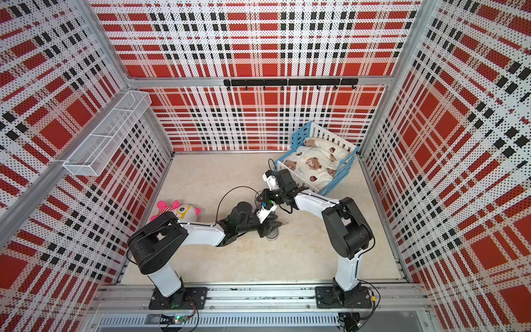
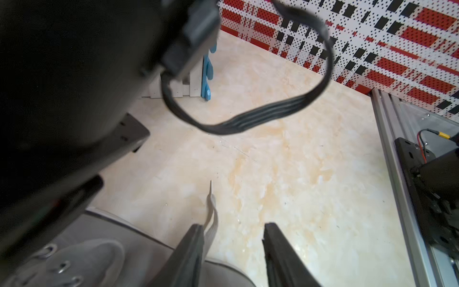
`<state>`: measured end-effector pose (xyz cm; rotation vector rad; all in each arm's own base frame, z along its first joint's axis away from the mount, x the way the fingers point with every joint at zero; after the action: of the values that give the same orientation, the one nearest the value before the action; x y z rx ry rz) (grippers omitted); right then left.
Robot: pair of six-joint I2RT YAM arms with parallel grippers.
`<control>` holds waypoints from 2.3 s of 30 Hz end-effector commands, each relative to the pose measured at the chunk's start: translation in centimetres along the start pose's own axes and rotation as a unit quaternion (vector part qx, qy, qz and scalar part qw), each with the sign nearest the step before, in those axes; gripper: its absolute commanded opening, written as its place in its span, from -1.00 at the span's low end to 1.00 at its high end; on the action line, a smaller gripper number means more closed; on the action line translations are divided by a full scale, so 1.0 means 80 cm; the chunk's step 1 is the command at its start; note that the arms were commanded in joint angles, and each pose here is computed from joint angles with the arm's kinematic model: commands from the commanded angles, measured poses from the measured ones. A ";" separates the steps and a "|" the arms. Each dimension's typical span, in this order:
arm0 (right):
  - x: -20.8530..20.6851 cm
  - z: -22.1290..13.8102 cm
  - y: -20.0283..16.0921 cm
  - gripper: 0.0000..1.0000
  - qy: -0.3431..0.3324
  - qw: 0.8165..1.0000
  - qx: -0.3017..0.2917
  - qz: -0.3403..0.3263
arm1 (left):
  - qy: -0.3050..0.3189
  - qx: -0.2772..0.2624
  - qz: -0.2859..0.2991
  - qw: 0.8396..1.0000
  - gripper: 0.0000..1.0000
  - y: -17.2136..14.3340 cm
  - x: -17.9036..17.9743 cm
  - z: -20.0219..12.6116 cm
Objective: Tie the shoes
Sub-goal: Wrap the shoelace around the shoelace.
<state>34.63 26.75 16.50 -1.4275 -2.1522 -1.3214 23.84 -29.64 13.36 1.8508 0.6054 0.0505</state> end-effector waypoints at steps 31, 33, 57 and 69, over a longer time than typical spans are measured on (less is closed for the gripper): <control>0.015 -0.032 0.003 -1.00 0.008 0.998 -0.058 -0.007 | -0.008 -0.128 -0.198 0.972 0.21 -0.010 0.067 -0.056; 0.016 -0.034 0.003 -1.00 0.009 0.998 -0.060 -0.008 | -0.005 -0.124 -0.200 0.972 0.21 -0.013 0.070 -0.051; 0.017 -0.035 -0.001 -1.00 0.015 0.998 -0.060 -0.006 | 0.013 -0.106 -0.195 0.975 -0.37 -0.018 0.080 -0.027; 0.017 -0.036 -0.005 -1.00 0.017 0.998 -0.059 -0.010 | 0.018 -0.107 -0.197 0.974 -0.79 -0.018 0.089 -0.032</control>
<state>33.19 25.55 17.59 -1.4485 -2.1046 -1.4335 28.21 -23.90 10.84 1.5016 0.9708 -0.1134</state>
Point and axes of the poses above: each gripper's point midway between its finger pads, its own z axis out along the fingers, its own x axis along the line the jaws close on, y = z × x, the point moved 8 cm from there along -z, back along the fingers, and after that the axes turned 4 degrees about -z, right-handed, at the moved point
